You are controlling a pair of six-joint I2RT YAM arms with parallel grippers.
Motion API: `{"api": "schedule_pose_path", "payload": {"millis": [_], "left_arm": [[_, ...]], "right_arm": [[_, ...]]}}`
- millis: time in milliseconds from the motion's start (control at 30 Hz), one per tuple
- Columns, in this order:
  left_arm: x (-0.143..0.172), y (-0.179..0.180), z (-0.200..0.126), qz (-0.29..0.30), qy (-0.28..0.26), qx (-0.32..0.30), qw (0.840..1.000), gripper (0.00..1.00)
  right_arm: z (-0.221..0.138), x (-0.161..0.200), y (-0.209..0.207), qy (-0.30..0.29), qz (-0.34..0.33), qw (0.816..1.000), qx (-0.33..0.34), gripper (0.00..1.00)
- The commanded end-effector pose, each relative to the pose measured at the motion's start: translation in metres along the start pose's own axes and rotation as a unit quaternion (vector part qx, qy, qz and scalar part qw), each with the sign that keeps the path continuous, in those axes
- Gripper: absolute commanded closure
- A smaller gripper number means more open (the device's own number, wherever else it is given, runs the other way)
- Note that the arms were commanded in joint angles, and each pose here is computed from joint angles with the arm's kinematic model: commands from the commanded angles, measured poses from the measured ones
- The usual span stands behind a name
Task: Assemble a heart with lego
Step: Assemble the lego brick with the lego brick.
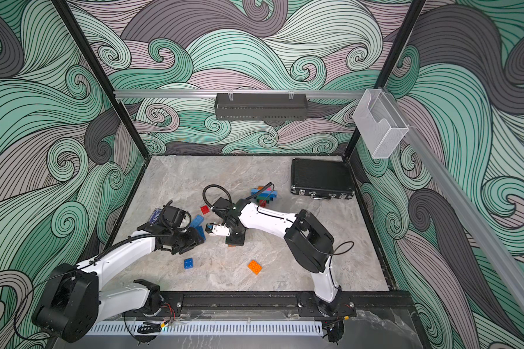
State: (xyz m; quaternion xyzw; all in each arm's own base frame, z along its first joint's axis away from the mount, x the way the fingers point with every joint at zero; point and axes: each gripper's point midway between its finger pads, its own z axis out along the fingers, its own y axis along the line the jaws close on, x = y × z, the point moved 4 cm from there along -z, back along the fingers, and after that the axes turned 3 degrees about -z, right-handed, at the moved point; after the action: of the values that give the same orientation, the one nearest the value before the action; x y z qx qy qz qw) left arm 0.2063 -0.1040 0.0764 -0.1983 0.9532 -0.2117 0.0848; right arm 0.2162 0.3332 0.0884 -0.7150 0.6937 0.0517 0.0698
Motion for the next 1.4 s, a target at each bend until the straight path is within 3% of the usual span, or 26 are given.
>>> {"api": "schedule_pose_path", "payload": {"millis": [0, 667, 1367], "left_arm": [[0.001, 0.001, -0.001, -0.006, 0.003, 0.007, 1.0, 0.51], [0.001, 0.004, 0.002, -0.012, 0.005, 0.008, 1.0, 0.51], [0.0, 0.006, 0.001, -0.02, 0.001, 0.007, 1.0, 0.52]], "right_arm": [[0.001, -0.001, -0.001, 0.012, -0.01, 1.0, 0.0, 0.65], [0.02, -0.003, 0.002, 0.042, -0.024, 0.999, -0.013, 0.65], [0.046, 0.012, 0.004, 0.136, -0.039, 0.99, 0.025, 0.65]]}}
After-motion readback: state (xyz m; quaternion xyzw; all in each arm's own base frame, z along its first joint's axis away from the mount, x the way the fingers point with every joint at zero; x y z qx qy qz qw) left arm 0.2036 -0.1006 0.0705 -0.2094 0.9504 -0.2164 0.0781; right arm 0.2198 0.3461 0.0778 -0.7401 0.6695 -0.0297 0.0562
